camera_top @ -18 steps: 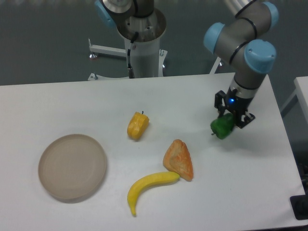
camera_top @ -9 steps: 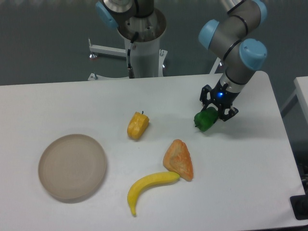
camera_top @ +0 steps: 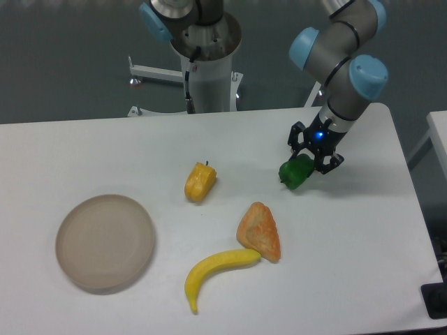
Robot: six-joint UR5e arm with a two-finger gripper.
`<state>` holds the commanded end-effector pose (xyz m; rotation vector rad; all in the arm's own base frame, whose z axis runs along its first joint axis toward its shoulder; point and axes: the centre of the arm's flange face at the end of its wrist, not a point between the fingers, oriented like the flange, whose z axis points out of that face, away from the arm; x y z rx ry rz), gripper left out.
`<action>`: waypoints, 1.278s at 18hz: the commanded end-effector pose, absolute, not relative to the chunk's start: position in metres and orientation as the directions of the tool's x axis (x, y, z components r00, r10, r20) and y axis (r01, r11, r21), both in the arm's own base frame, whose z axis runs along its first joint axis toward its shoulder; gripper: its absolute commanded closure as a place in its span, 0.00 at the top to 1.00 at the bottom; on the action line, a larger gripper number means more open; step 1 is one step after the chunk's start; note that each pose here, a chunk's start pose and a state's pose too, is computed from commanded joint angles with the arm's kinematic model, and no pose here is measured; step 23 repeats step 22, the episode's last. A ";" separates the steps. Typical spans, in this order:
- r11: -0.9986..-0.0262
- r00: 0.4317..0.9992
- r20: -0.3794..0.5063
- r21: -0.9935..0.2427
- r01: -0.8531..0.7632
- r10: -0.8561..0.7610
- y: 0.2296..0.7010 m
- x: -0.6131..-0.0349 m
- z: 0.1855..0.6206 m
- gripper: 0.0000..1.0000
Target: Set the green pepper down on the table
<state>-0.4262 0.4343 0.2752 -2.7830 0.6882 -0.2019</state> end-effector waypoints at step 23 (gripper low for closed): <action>-0.847 0.831 -0.279 -0.099 -0.522 -0.480 0.483 -0.518 0.389 1.00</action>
